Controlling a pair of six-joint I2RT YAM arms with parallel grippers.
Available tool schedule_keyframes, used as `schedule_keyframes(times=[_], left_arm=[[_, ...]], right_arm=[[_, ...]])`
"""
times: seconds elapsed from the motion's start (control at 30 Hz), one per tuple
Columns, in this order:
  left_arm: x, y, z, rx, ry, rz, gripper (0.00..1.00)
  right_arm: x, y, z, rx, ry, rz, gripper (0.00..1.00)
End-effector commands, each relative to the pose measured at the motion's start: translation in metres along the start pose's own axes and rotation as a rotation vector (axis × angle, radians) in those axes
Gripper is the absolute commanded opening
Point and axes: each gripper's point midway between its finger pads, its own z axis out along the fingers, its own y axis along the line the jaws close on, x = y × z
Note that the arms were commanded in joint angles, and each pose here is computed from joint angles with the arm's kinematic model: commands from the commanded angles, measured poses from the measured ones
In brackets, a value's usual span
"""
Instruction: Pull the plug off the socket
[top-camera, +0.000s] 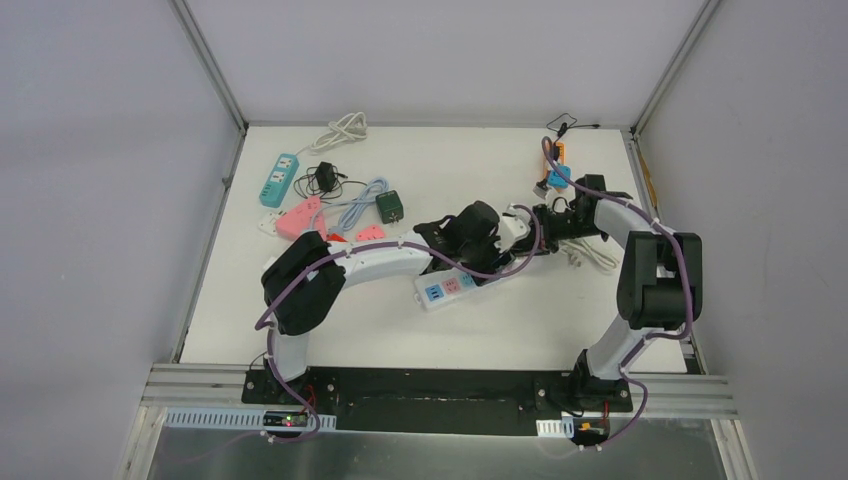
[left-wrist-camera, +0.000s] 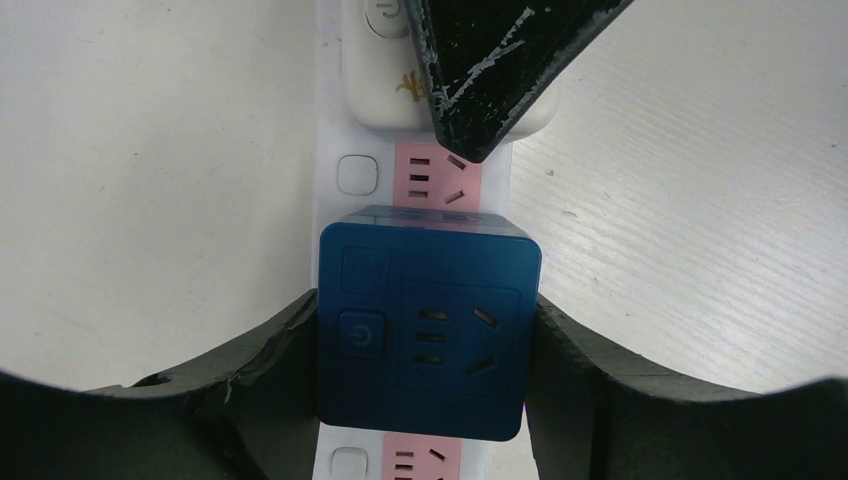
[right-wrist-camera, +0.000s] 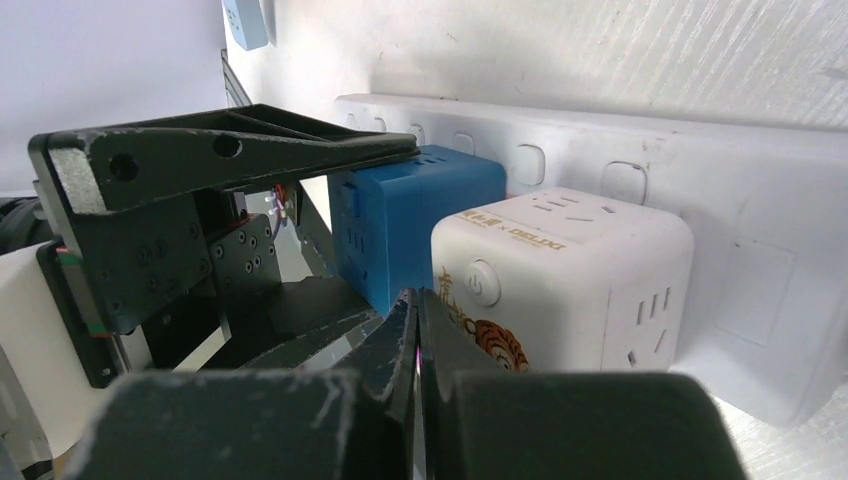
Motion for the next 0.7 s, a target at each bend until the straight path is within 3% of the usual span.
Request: schedule_keyframes(times=[0.0,0.1,0.17,0.33,0.43,0.53,0.67], left_arm=[[-0.008,0.001,-0.006,-0.005,-0.029,-0.069,0.00],[-0.015,-0.007,-0.005,0.086,-0.066,-0.173,0.00],[-0.015,-0.005,-0.005,0.075,-0.071,-0.166,0.00],[-0.008,0.013,-0.014,-0.129,-0.018,0.059,0.00],[-0.004,0.016,-0.015,-0.175,0.023,0.100,0.00],[-0.002,0.011,-0.010,-0.143,0.029,0.069,0.00],[-0.009,0.001,-0.006,-0.015,-0.015,-0.084,0.00]], right_arm=[[-0.002,-0.036,-0.002,0.157,0.043,-0.037,0.00],[-0.001,-0.039,-0.001,0.167,0.053,-0.027,0.00],[0.000,-0.042,0.000,0.175,0.055,-0.026,0.00],[0.001,-0.045,0.001,0.179,0.063,-0.017,0.00],[0.001,-0.044,0.001,0.178,0.068,-0.013,0.00],[0.001,-0.045,0.001,0.179,0.070,-0.014,0.00],[0.002,-0.046,0.001,0.184,0.073,-0.011,0.00]])
